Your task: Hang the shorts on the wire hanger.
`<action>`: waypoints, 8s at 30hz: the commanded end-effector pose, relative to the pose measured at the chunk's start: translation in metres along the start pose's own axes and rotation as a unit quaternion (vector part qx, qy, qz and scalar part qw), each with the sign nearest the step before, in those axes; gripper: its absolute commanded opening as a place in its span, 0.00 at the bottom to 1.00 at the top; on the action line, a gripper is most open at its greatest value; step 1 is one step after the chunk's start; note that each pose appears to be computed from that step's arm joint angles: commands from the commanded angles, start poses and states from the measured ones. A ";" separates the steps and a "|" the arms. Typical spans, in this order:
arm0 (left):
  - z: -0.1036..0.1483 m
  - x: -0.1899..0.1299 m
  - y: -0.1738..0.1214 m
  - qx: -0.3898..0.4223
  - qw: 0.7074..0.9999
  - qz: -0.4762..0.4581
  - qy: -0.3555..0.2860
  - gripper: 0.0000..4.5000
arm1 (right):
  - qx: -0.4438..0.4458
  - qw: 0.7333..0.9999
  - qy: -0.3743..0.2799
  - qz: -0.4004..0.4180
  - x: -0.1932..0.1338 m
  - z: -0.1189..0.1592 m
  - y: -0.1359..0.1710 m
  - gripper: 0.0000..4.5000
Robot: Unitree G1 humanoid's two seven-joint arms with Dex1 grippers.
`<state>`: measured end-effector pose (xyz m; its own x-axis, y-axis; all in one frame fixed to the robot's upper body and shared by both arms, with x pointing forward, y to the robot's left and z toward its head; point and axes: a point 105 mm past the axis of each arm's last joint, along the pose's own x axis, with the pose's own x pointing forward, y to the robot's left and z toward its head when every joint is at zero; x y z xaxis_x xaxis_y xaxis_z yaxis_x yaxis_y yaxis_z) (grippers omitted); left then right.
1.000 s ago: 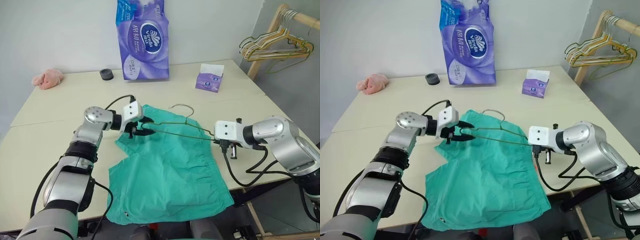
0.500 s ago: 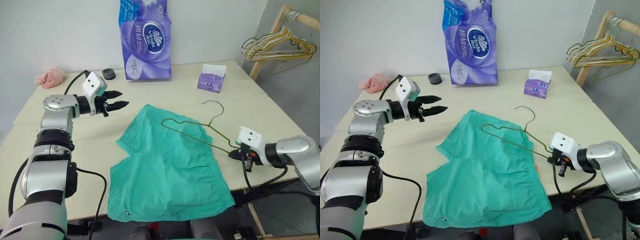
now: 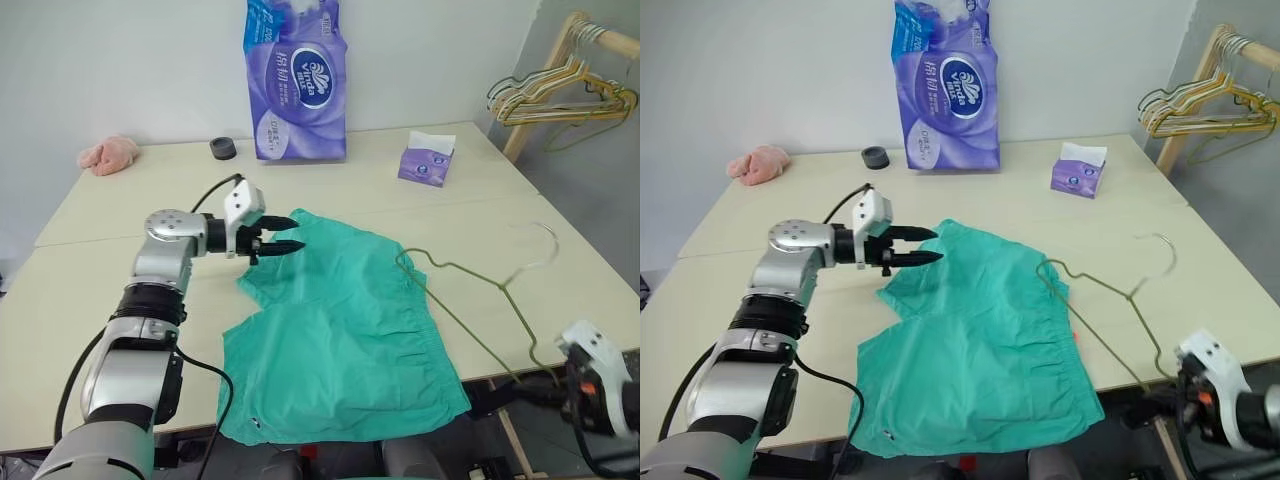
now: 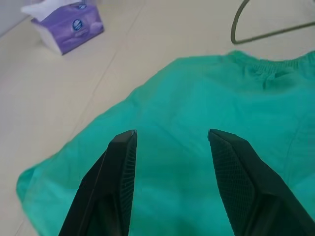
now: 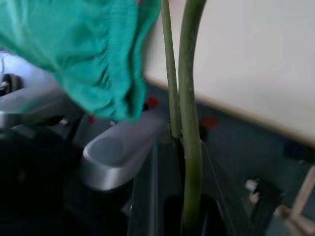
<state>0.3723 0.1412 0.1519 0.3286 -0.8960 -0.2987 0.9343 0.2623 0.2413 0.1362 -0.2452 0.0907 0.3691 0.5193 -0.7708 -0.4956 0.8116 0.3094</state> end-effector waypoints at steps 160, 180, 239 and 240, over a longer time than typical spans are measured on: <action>0.017 0.038 -0.040 0.153 0.956 -0.232 0.090 0.01 | -0.500 0.860 -0.088 -0.053 0.040 0.181 0.033 0.00; 0.026 0.019 0.006 0.091 0.988 -0.104 0.073 0.00 | -0.324 0.924 -0.193 -0.070 0.022 0.131 0.023 0.99; 0.041 -0.003 -0.006 0.009 0.995 -0.095 0.026 0.00 | -0.120 0.952 -0.274 -0.066 0.072 0.156 -0.020 0.56; 0.040 -0.003 -0.006 0.009 0.995 -0.095 0.026 0.00 | -0.124 0.950 -0.280 -0.062 0.072 0.160 -0.021 0.56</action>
<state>0.3609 0.1286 0.1761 0.1445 -0.8951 -0.4219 0.9843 0.0865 0.1536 0.2926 -0.1848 0.0997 0.7526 0.5014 -0.4268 -0.5309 0.8455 0.0570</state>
